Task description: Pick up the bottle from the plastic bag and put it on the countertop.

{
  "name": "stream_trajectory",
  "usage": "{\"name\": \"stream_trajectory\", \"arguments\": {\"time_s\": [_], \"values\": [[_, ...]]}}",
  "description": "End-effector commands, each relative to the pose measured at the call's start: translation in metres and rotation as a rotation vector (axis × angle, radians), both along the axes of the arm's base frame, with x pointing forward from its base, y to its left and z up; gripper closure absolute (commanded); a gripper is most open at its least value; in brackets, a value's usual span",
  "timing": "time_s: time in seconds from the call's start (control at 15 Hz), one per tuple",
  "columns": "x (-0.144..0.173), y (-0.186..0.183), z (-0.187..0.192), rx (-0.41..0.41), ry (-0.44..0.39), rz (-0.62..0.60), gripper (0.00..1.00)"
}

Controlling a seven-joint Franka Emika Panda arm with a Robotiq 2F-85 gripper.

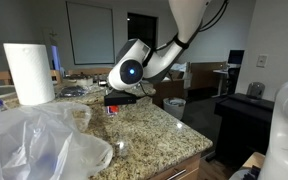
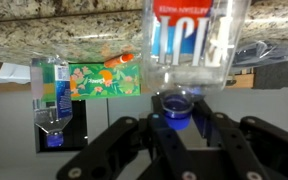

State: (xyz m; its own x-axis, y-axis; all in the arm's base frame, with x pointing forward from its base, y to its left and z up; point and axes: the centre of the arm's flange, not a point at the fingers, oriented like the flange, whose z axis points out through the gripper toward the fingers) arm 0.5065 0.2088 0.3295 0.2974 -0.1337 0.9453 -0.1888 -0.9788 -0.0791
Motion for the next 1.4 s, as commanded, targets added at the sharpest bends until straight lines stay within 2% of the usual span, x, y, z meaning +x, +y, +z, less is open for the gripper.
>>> {"name": "stream_trajectory", "arguments": {"time_s": [0.0,0.33,1.0,1.33], "values": [[0.002,-0.001,-0.02,-0.023,-0.026,0.009,0.9],[0.006,-0.006,-0.019,-0.094,-0.123,0.013,0.9],[-0.005,-0.001,-0.058,-0.08,-0.108,0.02,0.9],[0.009,0.006,-0.045,-0.091,-0.213,0.007,0.9]]}}
